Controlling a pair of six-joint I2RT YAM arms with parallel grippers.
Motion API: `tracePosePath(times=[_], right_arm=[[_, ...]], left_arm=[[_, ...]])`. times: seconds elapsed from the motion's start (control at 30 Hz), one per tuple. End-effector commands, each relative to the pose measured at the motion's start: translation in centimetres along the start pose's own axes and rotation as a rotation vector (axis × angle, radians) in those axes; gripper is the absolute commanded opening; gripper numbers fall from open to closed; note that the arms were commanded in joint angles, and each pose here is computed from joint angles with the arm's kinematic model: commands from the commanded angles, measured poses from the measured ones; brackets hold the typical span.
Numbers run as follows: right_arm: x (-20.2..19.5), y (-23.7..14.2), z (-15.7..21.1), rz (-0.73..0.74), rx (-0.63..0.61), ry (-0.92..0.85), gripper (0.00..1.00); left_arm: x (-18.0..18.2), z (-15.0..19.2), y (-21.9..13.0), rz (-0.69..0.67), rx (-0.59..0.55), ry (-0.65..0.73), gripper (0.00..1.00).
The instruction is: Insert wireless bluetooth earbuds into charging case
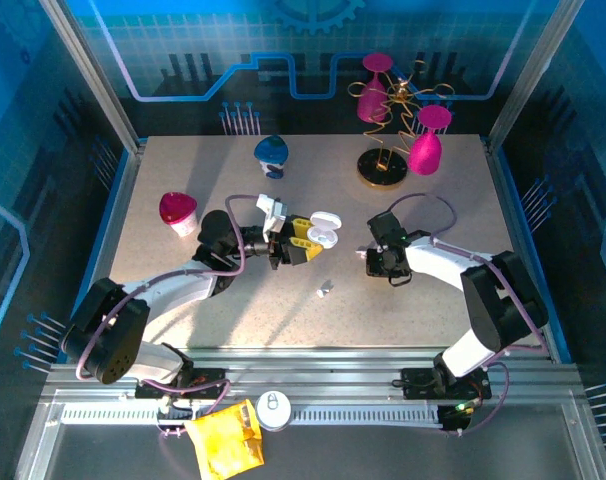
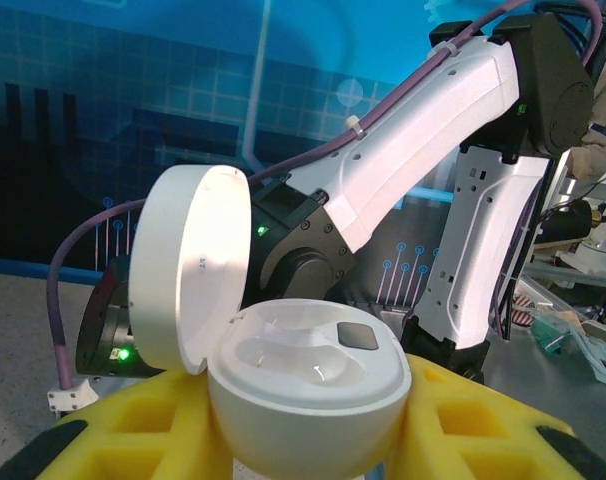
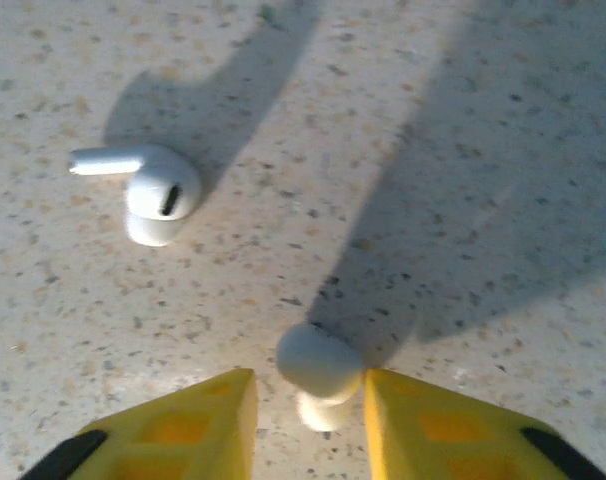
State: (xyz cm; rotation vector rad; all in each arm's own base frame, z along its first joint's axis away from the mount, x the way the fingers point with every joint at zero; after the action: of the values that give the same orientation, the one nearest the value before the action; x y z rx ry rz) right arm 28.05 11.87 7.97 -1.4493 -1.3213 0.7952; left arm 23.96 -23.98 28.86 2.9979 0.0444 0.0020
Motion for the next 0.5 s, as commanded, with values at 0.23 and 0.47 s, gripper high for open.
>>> tracePosePath(times=[0.23, 0.47], right_arm=[[2.6, -0.4, -0.1, -0.209, 0.001, -0.013, 0.39], [3.8, -1.3, 0.0, -0.320, 0.009, -0.051, 0.39]], left_arm=[[-0.4, -0.8, -0.2, 0.015, -0.015, 0.054, 0.36], [-0.5, -0.7, -0.3, 0.015, -0.015, 0.054, 0.36]])
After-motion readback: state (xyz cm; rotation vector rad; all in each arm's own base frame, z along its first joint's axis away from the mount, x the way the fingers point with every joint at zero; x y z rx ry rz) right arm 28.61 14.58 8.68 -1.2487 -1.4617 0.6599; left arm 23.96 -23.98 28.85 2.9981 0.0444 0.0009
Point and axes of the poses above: each hand's point on the last joint's axis, 136 mm out from that joint toward the fingers, its own y axis out along the fingers, its own x axis along the line the jaws close on, z = x × y, the point moved 6 cm from there along -y, back along the fingers, and after that the axes turned 9 degrees about y, right-handed, at the moved point
